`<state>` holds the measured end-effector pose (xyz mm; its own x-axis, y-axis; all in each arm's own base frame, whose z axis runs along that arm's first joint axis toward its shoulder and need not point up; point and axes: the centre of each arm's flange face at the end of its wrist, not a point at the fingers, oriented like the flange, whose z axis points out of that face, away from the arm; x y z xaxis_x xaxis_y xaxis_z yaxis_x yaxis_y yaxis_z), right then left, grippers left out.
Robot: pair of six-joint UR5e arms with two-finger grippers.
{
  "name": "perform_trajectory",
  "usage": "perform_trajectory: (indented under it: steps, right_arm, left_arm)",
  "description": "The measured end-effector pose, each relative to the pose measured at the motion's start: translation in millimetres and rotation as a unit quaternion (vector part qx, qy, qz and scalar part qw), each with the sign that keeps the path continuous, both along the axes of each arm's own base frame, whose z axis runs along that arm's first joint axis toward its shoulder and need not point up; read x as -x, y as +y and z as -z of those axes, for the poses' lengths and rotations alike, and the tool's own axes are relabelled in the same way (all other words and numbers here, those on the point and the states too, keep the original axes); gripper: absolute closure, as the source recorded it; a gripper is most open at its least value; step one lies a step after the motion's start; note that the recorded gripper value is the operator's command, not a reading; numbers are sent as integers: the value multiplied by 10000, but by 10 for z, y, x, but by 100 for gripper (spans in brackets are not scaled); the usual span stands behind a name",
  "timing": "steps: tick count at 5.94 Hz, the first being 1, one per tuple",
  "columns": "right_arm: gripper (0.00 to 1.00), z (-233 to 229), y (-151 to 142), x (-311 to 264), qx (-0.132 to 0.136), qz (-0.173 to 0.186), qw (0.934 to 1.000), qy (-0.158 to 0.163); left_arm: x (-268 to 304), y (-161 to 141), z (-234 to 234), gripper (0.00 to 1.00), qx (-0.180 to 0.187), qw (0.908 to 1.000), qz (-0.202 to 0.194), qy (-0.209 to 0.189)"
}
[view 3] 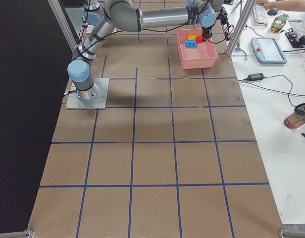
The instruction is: Put all blocks into box
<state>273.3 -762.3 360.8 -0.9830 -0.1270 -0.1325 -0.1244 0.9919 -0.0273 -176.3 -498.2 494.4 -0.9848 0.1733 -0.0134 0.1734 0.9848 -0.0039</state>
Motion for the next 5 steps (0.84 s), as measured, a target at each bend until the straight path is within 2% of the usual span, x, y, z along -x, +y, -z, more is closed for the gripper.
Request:
perform_trajectory:
  steps: [1,2,3,5]
  right_arm:
    - [56,354,-69,-98,-139,27,9999,4]
    - [1,582,-100,-121,-264,40,9996,16]
    - [0,662,-105,-124,-320,53,9995,18]
    - [0,509,-64,-90,-293,71,9995,51]
  left_arm:
    - [1,-3,6,1,-5,10000,0,3]
    - [4,-5,8,1,-7,10000,5,2]
    - [7,-6,8,1,-7,10000,12,1]
    - [10,-42,-4,1,11,10000,15,-9]
